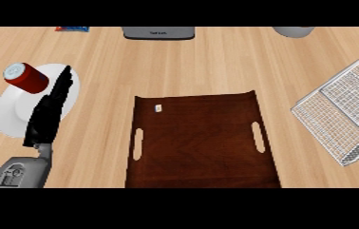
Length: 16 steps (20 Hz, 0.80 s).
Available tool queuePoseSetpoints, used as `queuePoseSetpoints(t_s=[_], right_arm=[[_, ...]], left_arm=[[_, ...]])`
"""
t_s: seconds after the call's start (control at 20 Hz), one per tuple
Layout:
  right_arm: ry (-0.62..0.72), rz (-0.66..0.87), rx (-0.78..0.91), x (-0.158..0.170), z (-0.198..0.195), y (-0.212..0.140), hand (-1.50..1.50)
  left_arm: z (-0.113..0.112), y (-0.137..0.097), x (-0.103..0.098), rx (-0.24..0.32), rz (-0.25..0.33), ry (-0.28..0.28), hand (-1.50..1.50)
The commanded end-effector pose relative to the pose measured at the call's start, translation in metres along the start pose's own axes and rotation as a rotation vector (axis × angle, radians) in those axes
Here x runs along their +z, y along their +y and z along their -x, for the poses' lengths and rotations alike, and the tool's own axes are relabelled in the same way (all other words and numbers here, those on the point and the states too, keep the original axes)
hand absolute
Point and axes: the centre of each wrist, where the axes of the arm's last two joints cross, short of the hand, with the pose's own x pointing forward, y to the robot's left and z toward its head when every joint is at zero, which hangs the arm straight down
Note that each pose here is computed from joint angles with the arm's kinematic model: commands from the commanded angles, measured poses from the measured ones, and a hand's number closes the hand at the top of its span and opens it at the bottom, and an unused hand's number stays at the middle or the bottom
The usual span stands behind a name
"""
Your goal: Pick the sweet potato from the tray and place it in the tiered basket
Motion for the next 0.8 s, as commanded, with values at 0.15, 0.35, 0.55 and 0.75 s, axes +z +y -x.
queuePoseSetpoints(t_s=[0.15,0.35,0.55,0.75], right_arm=[[-0.047,-0.104,0.008,-0.014,0.043,0.022,1.5],[-0.056,-0.174,-0.09,-0.009,0.059,0.049,1.5],[-0.049,-0.235,-0.127,-0.033,0.068,0.04,1.5],[0.149,-0.338,-0.305,-0.01,0.092,0.068,-1.5]], left_arm=[[-0.007,-0.007,0.006,0.008,0.014,-0.008,0.0],[0.0,0.007,0.005,0.007,0.009,-0.001,0.0],[-0.011,-0.01,-0.017,0.011,0.003,-0.004,0.0],[0.004,-0.007,-0.004,-0.009,0.005,-0.005,0.0]])
